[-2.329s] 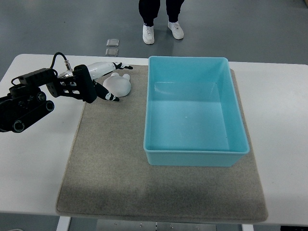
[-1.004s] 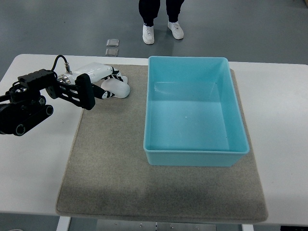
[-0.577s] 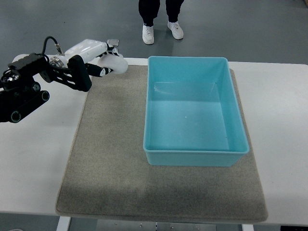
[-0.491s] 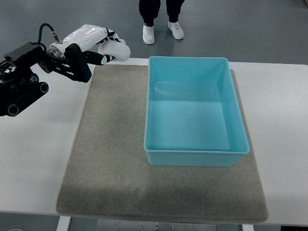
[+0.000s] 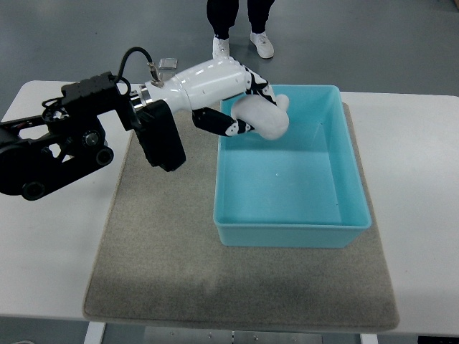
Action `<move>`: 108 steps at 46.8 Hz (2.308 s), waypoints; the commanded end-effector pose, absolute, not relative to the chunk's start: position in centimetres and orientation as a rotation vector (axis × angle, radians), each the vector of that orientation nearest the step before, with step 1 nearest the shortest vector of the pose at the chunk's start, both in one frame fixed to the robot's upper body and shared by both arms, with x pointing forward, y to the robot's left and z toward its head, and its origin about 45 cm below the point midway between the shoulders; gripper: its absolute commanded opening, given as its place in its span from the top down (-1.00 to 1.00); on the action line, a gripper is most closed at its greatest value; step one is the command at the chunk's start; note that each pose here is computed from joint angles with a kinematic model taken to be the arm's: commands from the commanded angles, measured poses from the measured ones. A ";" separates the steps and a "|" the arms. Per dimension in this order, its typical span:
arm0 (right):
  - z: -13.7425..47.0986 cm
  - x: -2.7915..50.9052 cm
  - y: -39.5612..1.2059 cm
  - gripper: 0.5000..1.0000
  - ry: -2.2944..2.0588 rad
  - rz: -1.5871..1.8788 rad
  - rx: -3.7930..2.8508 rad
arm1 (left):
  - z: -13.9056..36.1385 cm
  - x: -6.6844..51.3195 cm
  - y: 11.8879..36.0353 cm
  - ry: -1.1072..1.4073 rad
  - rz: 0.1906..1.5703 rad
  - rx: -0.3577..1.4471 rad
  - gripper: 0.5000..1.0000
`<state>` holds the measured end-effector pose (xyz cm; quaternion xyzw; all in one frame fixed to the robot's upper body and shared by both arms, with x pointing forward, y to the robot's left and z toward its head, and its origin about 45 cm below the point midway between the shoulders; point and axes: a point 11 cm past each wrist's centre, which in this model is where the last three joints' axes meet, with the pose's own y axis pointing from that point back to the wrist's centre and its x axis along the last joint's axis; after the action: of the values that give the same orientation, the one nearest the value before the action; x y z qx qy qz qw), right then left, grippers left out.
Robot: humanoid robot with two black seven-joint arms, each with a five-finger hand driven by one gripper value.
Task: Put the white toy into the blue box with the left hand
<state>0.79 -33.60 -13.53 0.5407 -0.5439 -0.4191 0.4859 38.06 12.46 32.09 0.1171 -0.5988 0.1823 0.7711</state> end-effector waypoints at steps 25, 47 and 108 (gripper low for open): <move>-13.5 0.8 -33.6 -0.74 -1.324 -1.020 1.316 | 26.8 34.8 9.4 -1.205 0.231 0.257 -0.28; -13.5 0.8 -33.6 -0.74 -1.325 -1.019 1.317 | 26.1 34.8 9.7 -1.176 0.263 0.258 -0.98; -13.5 0.8 -33.6 -0.74 -1.324 -1.020 1.316 | 23.4 46.4 27.9 0.698 1.314 -0.438 -1.00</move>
<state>0.80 -33.59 -13.53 0.5408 -0.5440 -0.4190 0.4859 46.42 27.68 23.70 -0.1833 0.2806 0.5911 0.7336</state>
